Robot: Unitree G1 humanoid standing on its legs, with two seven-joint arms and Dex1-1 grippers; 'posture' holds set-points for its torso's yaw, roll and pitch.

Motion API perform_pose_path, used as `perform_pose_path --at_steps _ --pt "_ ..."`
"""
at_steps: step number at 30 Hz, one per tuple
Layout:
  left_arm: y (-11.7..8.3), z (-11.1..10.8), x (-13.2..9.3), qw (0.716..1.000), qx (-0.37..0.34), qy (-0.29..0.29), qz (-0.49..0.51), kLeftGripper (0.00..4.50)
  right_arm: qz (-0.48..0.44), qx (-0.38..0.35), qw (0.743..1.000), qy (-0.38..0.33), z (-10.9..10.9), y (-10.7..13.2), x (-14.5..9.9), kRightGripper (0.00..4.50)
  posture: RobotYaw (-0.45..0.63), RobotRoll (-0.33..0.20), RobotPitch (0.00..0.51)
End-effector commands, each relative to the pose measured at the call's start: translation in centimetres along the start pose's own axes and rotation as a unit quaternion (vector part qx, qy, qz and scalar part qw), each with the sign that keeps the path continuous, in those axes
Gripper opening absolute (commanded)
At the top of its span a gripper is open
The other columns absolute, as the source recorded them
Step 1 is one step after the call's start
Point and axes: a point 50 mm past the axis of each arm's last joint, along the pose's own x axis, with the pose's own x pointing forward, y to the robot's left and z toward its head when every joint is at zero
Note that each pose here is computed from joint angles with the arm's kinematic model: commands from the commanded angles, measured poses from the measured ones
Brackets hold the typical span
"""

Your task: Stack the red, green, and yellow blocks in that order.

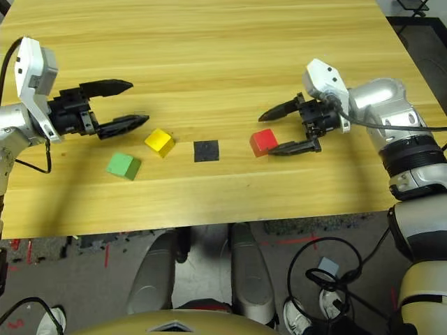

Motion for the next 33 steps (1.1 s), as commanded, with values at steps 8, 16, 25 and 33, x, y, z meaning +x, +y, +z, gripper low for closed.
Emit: perform_pose_path --at_steps 8,16,25,33 --pt "-1.5 -0.7 0.1 0.998 -0.012 0.047 -0.036 4.48 0.011 -0.056 0.996 0.066 -0.5 -0.7 0.3 4.50 0.20 -0.076 0.284" --pt "-1.7 -0.5 0.0 0.998 -0.013 0.047 -0.029 4.50 0.024 -0.057 0.995 0.078 -1.4 -0.9 1.4 4.48 0.24 -0.062 0.292" --pt "-1.9 -0.1 -0.6 0.998 -0.013 0.054 -0.017 4.50 0.036 -0.066 0.993 0.087 -0.9 -1.3 2.0 2.06 0.28 -0.047 0.291" --pt "-1.7 0.1 -0.8 0.998 -0.005 0.065 -0.024 4.50 0.050 -0.046 0.997 0.027 3.2 -1.4 4.9 2.07 0.30 -0.047 0.285"
